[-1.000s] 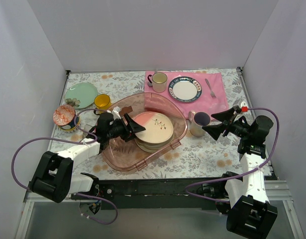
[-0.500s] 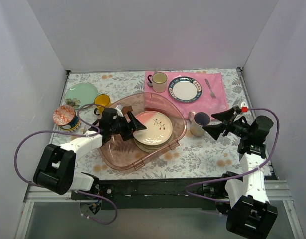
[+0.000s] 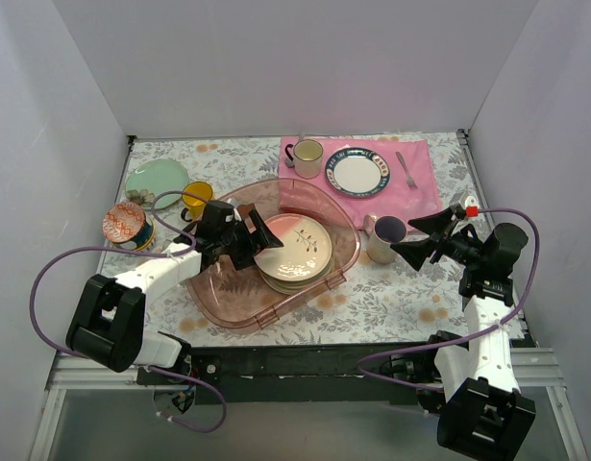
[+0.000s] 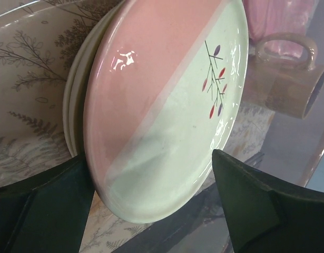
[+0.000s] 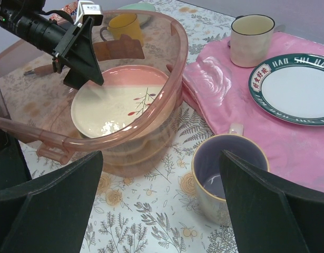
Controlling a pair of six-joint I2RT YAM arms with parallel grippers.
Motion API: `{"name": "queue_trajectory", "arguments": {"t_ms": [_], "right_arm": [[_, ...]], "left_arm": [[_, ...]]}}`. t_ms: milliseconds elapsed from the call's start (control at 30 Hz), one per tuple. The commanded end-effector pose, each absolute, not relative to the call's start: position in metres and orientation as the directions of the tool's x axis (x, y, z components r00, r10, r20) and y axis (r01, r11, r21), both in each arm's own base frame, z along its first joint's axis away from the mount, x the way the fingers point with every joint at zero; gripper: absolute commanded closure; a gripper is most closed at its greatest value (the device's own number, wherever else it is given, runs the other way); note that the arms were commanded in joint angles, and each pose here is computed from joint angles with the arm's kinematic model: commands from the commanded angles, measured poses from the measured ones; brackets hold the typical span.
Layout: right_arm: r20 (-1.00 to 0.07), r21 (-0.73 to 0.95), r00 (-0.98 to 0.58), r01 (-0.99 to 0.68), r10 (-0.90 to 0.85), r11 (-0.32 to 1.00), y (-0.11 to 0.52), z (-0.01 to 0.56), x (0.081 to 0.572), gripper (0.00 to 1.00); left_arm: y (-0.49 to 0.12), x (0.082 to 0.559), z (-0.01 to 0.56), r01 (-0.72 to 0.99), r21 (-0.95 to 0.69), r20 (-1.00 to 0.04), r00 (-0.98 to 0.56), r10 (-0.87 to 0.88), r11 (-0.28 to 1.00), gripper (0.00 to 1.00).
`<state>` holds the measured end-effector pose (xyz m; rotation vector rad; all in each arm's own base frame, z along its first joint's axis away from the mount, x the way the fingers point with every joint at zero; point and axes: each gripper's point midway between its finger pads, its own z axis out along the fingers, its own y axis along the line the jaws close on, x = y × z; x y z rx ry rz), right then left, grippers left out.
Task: Place the mixed dishes into the plastic bin
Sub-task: Place the plate in the plastic bin.
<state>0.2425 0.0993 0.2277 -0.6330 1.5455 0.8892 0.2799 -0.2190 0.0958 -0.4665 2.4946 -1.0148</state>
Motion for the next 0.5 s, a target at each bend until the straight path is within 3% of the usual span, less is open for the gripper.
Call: {"name": "queue_trajectory", "arguments": {"t_ms": [0,467], "right_arm": [[-0.99,0.14,-0.122,-0.81,0.069,0.57,0.0975,0.2348,0.2427,0.01],[-0.991,0.135,-0.118,-0.81,0.067,0.57,0.0976,0.2358,0.2422,0.01]], "left_arm": [[-0.2057,0.2855,0.0968,-0.151,-0.634,-0.316,-0.845,-0.432,0.759,0.14],[-0.1967,0.2858,0.095,-0.141,-0.544,-0.366,-0.847,-0.385,0.827,0.13]]}}
